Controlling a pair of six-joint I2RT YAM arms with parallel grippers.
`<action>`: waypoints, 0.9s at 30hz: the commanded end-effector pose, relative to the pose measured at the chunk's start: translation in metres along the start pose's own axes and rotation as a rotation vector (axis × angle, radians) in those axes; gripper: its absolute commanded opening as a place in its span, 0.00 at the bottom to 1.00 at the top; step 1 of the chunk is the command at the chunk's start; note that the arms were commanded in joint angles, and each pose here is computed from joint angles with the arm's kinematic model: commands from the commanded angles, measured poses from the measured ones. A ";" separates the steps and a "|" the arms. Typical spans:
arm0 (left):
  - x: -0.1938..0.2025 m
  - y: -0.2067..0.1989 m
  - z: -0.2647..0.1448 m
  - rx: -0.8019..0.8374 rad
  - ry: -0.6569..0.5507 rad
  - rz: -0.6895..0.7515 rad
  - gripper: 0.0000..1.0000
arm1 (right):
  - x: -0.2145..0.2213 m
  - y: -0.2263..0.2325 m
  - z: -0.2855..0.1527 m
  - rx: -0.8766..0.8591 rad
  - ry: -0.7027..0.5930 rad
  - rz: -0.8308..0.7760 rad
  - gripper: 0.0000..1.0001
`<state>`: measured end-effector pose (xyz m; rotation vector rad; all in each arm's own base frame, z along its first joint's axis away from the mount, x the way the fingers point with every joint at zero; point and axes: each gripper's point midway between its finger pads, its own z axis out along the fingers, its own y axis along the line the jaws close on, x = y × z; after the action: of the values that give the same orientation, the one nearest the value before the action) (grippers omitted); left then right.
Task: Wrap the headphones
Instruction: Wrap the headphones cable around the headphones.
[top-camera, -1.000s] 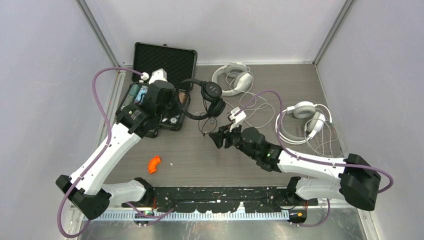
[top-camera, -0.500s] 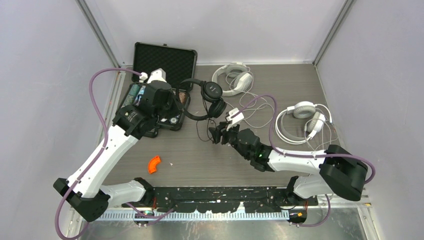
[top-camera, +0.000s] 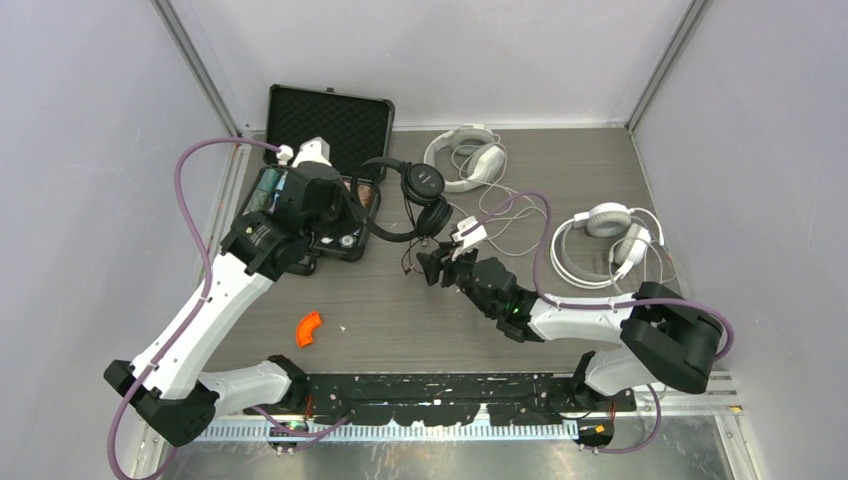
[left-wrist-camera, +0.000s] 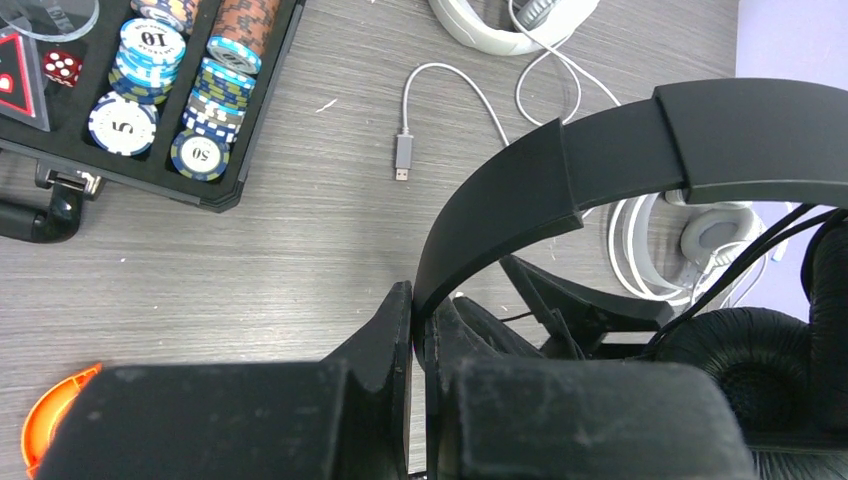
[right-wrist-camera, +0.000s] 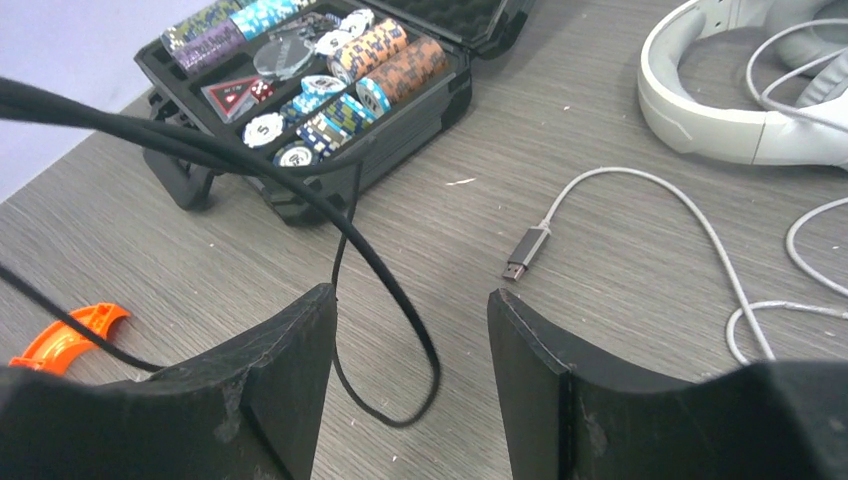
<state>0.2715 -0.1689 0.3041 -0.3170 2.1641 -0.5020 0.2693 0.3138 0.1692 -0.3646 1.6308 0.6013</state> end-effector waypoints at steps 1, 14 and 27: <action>-0.028 -0.025 -0.023 0.108 -0.074 -0.065 0.00 | -0.022 0.002 0.015 0.001 -0.071 0.060 0.60; -0.054 -0.019 -0.026 0.129 -0.120 -0.131 0.00 | -0.001 -0.045 0.009 0.074 -0.067 0.475 0.00; -0.057 -0.045 -0.038 0.375 -0.110 -0.189 0.00 | 0.031 -0.081 0.013 0.274 0.067 0.834 0.00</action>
<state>0.2808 -0.1571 0.3068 -0.4078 2.1577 -0.6648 0.3131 0.2713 0.1475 0.3883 1.7863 1.0061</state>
